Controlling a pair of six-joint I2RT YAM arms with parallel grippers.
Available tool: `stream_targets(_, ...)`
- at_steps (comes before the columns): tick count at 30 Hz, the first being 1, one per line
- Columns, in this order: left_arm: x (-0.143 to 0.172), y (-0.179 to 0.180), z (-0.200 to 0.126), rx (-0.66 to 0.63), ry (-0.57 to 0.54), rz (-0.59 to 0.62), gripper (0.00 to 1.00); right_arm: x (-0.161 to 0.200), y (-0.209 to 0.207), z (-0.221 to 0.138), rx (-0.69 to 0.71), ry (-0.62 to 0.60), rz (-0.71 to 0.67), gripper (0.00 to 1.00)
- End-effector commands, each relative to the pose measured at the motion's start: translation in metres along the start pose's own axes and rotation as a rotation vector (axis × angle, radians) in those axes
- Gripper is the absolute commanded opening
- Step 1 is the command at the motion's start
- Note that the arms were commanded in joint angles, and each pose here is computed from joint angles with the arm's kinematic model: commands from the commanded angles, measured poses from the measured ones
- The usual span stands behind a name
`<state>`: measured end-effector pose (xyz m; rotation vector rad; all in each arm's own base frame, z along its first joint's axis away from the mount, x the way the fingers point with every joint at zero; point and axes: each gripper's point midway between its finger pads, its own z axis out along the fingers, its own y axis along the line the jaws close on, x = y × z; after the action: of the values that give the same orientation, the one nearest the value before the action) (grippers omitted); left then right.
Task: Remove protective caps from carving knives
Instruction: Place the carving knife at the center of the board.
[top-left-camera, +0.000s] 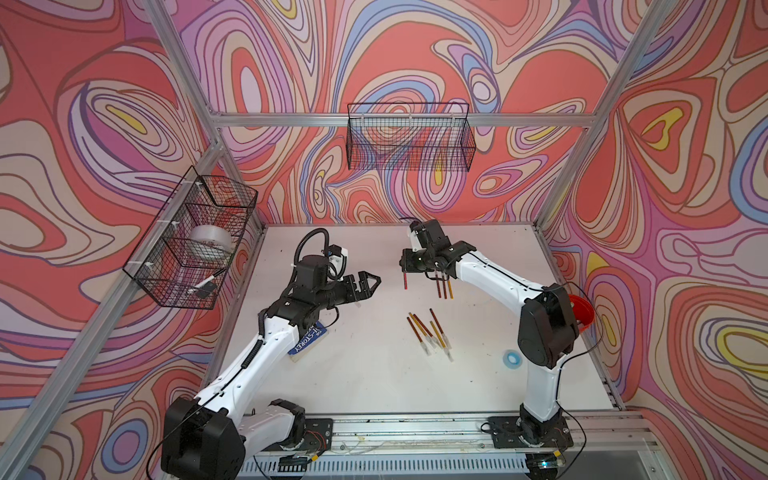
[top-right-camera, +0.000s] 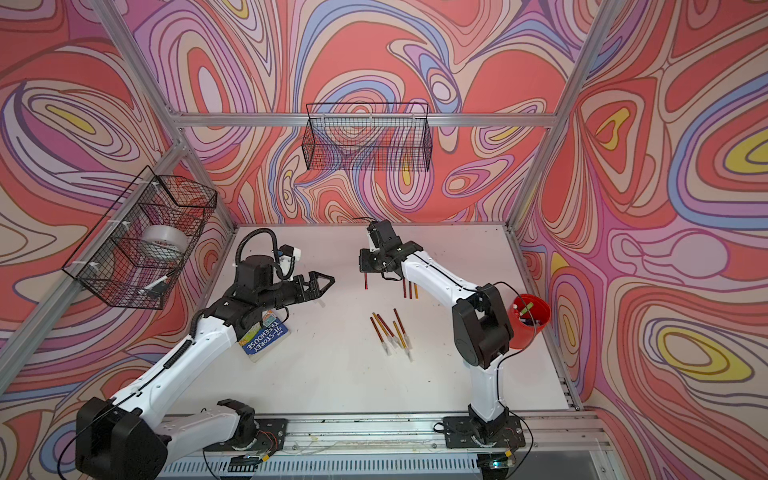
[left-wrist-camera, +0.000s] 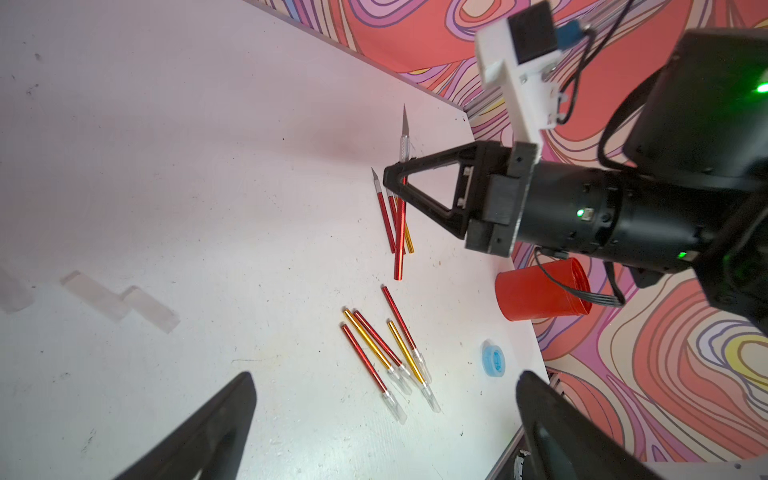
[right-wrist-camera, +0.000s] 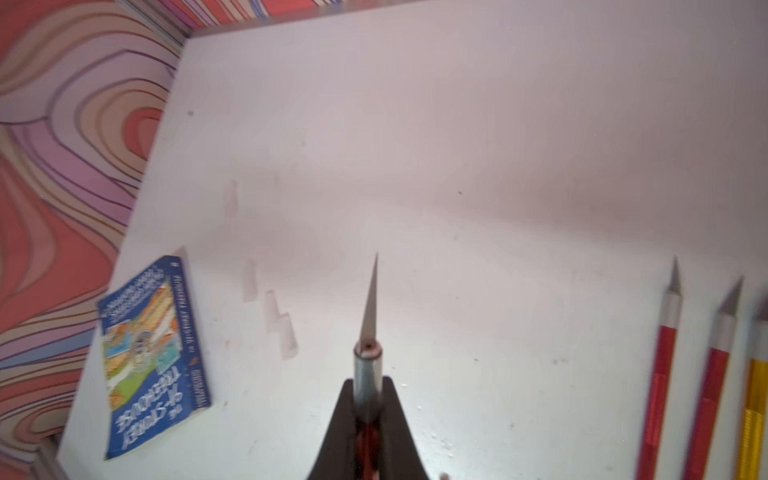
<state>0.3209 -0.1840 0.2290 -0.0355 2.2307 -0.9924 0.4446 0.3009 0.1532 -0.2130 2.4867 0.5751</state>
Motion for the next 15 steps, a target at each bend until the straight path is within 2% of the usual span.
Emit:
stream_targets(1,0.007,0.007,-0.001,-0.032,0.013,0.003,1.00,0.029,-0.041,0.022,0.151,0.087,-0.018,0.00)
stream_targets(7,0.010,0.010,0.002,-0.040,0.025,-0.008,1.00,0.046,-0.074,0.047,0.195,0.151,0.026,0.00)
stream_targets(15,0.010,0.013,0.004,-0.050,0.030,-0.005,1.00,0.050,-0.110,0.069,0.266,0.204,0.046,0.00)
